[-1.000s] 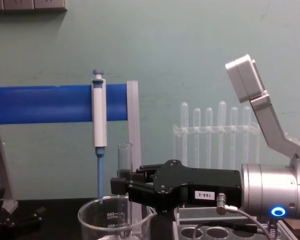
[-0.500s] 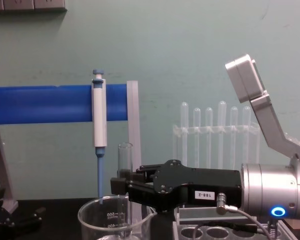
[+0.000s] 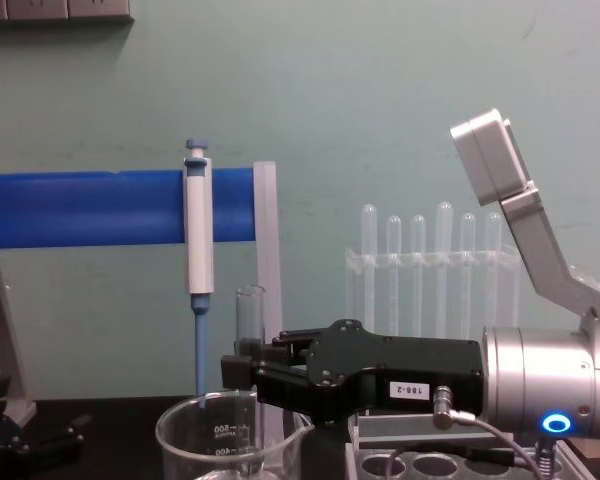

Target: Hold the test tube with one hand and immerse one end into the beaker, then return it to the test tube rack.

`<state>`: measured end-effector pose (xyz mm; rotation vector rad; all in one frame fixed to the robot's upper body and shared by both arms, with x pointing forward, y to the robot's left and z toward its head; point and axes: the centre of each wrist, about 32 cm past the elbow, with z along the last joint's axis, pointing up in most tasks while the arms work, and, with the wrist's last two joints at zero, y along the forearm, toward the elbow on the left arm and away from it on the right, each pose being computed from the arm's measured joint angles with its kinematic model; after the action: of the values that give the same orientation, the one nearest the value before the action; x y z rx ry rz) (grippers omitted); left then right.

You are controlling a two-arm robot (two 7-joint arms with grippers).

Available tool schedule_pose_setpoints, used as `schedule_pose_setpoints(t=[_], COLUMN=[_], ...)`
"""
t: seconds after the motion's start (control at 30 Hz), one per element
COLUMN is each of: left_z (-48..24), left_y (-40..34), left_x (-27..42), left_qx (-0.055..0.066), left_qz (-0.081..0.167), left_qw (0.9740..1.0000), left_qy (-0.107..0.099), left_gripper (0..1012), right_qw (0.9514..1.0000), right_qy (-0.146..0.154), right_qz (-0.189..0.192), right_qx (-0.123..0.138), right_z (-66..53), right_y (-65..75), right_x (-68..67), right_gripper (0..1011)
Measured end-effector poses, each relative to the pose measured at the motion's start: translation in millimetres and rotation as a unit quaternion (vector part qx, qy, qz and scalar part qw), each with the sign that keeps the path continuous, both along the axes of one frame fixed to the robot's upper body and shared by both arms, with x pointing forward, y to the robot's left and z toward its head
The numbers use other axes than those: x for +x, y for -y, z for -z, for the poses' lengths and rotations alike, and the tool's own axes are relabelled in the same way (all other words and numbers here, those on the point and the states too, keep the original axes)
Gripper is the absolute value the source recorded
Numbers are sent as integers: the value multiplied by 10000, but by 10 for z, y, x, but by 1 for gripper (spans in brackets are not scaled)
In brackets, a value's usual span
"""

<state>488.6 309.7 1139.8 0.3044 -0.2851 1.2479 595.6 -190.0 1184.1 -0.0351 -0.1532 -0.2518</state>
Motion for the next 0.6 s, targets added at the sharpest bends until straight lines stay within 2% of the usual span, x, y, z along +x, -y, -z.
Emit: schedule_pose_setpoints(t=[0.6], left_z=[0], left_y=[0], left_x=[0], left_qx=[0], left_qz=[0], left_qw=[10000], left_qy=[0], left_gripper=[1000], right_qw=[10000], right_qy=[0], right_qz=[0], right_qx=[0], right_z=[0], right_y=[0], right_x=[0], right_gripper=[226])
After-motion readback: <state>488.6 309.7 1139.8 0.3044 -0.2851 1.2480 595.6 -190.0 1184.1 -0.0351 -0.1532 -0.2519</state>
